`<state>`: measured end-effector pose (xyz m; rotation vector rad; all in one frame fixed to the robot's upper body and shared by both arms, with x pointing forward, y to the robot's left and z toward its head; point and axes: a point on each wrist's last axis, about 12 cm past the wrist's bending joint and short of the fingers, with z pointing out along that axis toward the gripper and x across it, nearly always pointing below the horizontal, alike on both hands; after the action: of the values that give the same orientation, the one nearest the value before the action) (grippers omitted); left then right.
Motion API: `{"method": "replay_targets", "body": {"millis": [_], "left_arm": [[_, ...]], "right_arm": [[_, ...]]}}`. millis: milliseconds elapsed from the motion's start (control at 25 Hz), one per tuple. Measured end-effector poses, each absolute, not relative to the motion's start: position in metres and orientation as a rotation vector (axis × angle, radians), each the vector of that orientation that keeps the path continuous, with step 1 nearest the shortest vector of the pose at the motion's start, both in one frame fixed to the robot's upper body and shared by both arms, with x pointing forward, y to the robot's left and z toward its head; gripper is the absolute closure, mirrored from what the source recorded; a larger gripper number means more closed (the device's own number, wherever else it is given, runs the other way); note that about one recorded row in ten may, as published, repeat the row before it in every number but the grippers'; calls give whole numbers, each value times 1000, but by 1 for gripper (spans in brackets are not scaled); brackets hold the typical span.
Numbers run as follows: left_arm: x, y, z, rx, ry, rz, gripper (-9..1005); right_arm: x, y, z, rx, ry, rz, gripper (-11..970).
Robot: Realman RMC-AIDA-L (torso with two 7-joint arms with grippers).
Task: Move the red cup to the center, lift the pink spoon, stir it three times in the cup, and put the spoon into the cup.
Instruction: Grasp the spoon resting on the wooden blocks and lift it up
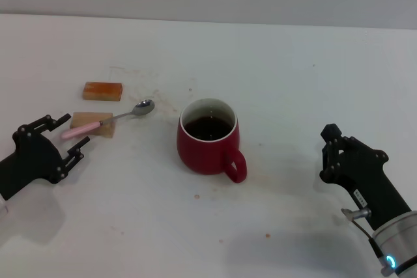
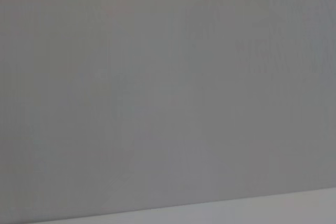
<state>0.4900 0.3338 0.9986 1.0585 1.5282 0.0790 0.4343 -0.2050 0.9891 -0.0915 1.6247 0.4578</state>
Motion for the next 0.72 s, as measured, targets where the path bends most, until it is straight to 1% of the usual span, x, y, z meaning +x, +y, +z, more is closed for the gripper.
{"method": "replay_targets", "body": {"millis": [240, 440, 720], "left_arm": [[491, 333, 997, 1057, 1542, 85, 494], [491, 333, 997, 1049, 1543, 89, 616], [492, 333, 998, 1048, 1542, 90, 618]], "right_arm": [[434, -205, 989, -93, 1625, 460, 960], [434, -205, 989, -94, 1625, 460, 960], [434, -204, 989, -101, 1626, 465, 960]]}}
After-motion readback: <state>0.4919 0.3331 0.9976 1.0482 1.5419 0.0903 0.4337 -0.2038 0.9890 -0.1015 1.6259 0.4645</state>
